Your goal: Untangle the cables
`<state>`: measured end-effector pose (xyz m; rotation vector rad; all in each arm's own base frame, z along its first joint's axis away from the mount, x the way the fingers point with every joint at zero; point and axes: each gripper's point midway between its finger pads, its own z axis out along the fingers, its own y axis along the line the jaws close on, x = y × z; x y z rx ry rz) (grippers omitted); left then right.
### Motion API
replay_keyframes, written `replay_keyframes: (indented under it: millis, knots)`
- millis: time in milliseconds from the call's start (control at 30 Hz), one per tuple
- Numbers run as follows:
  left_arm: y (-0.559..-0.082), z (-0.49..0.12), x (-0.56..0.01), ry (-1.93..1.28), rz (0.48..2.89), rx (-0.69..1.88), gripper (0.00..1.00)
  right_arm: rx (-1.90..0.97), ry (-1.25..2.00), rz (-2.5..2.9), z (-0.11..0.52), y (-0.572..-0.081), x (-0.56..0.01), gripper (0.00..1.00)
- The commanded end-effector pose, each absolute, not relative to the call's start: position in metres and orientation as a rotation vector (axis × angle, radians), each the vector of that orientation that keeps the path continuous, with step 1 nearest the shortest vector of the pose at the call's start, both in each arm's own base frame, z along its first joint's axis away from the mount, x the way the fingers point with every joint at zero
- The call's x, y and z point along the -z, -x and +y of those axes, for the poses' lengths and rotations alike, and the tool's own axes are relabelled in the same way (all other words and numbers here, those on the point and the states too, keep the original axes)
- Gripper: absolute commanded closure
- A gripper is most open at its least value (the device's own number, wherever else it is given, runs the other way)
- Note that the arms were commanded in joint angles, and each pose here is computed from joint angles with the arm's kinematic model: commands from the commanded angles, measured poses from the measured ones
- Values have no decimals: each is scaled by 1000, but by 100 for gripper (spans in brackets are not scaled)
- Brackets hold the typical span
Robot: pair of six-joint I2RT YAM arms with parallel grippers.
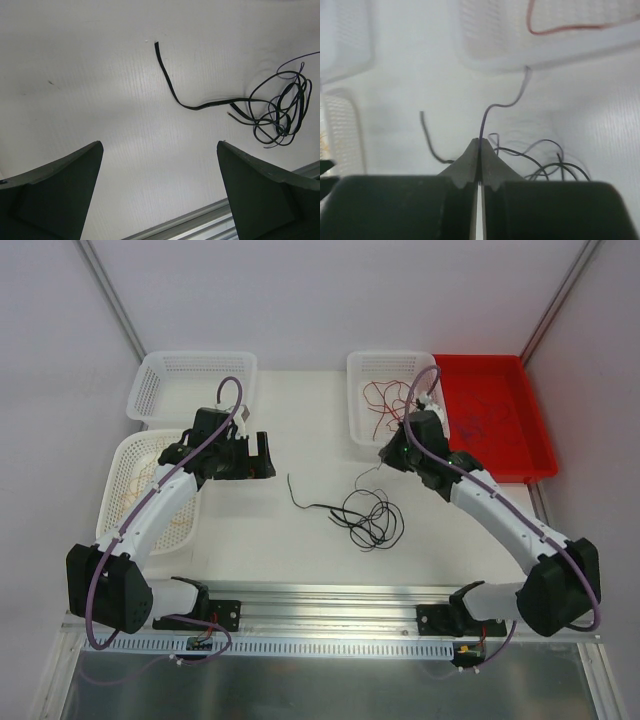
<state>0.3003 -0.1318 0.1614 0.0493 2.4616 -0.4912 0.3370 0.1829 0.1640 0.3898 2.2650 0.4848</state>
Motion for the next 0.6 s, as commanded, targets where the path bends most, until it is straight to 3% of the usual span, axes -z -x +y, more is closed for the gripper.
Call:
replay_keyframes:
  millis: [0, 300, 567]
  knots:
    - [-300, -137, -162, -63, 2460, 532, 1, -573, -168, 2113, 202, -330, -262, 99]
    - [-299, -140, -161, -84, 2466, 553, 1, -836, 200, 1822, 247, -302, -441, 99]
    - [-293, -160, -162, -144, 2466, 629, 1, -840, 243, 1655, 235, -285, -512, 99]
